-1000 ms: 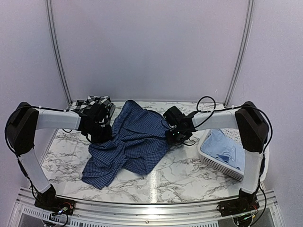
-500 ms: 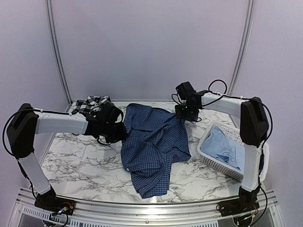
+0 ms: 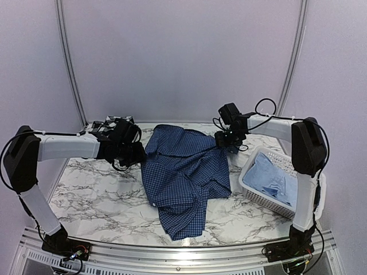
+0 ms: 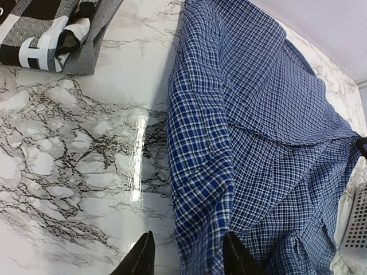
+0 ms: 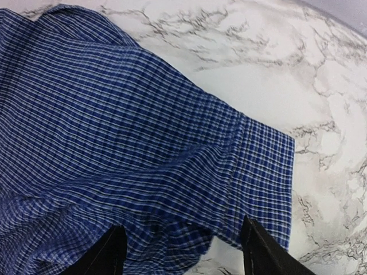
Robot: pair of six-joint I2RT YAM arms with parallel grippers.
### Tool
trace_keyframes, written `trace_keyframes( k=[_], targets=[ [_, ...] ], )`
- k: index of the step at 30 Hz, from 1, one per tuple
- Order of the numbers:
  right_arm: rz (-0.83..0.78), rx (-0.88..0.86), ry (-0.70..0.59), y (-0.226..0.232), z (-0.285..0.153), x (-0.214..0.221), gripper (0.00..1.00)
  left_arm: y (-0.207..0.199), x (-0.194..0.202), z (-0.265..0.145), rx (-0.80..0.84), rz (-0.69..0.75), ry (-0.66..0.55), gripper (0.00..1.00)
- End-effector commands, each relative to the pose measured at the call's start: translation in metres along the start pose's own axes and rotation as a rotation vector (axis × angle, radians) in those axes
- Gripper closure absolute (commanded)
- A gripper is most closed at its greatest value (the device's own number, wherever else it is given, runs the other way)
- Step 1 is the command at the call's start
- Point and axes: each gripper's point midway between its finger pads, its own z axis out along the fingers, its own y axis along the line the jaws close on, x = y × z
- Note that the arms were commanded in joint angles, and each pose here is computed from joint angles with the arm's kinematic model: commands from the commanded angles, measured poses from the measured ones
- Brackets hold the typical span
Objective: Fold and stack the long sleeve shirts
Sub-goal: Flatten out the crumpled shirt at the center of the board.
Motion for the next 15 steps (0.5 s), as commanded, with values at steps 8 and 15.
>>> trace_keyframes(
  k=[8,15],
  targets=[
    [0.237,-0.065,-0.057,-0.035,-0.016,0.004,0.23,-0.012,-0.029,-0.04,0.013,0.121,-0.084,0.55],
    [0.362,-0.098,-0.058,-0.054,-0.015,0.022,0.17,-0.037,-0.025,-0.044,0.087,0.176,-0.059,0.54]
  ],
)
